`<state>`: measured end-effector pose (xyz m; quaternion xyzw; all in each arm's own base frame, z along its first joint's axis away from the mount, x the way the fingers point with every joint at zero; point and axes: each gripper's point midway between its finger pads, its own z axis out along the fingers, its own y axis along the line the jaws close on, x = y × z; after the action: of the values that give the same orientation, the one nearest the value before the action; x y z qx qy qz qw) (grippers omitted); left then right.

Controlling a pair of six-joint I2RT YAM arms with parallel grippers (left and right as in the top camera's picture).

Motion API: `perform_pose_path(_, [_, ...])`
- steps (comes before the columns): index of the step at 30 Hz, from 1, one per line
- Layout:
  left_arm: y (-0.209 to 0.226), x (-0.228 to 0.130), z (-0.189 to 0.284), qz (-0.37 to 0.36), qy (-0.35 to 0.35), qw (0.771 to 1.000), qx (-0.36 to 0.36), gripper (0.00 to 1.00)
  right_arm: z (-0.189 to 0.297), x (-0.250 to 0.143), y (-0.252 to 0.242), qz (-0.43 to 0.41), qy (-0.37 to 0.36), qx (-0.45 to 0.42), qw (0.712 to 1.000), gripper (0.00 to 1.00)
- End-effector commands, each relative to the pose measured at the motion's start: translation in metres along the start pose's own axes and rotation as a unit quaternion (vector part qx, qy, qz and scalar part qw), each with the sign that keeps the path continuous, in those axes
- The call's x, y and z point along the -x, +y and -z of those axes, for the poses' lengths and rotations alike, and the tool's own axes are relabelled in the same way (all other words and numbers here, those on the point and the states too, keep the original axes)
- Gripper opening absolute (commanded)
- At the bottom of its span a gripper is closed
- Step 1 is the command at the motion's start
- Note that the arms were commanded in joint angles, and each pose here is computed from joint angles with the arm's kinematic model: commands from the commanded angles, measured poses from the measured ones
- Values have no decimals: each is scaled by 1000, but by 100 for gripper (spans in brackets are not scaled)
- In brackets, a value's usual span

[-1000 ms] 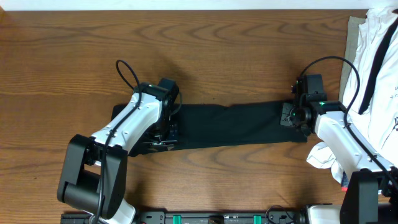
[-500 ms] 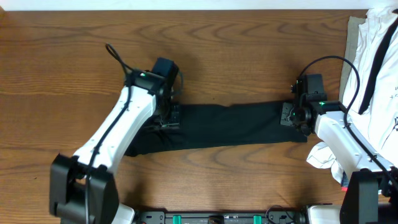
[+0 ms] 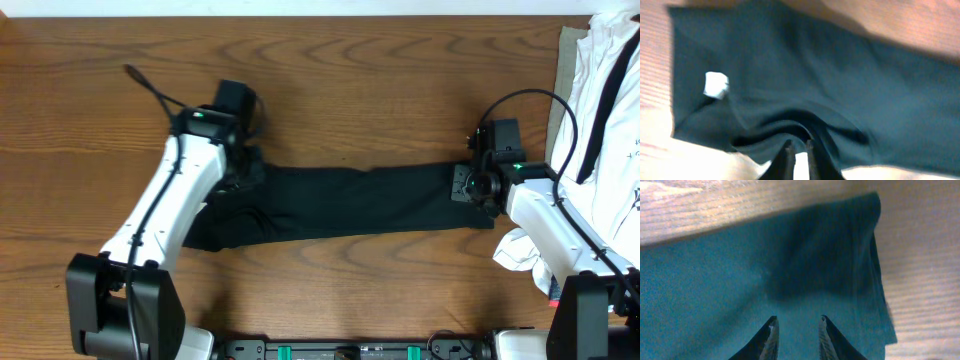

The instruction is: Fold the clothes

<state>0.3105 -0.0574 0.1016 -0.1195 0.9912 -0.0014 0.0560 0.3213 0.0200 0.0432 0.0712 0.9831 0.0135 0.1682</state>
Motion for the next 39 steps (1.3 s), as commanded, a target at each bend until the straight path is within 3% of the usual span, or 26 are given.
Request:
perform_pose_path(1, [16, 3, -6, 23, 2, 1000, 14, 7, -2, 3, 3, 49, -6, 6, 999, 30])
perform_pose_path(7, [13, 9, -6, 26, -8, 1000, 5, 7, 12, 30, 2, 51, -30, 51, 997, 42])
perform_pose_path(17, [13, 10, -6, 26, -12, 1000, 4, 13, 11, 47, -42, 35, -53, 49, 997, 43])
perform_pose_path(27, [12, 13, -6, 26, -16, 1000, 2, 17, -40, 47, -49, 48, -31, 51, 997, 45])
perform_pose_path(35, [12, 11, -6, 26, -14, 1000, 3, 17, -76, 25, -51, 38, 20, 54, 998, 42])
perform_pose_path(39, [12, 11, -6, 26, -13, 1000, 3, 17, -79, 15, -52, 19, 40, 52, 998, 29])
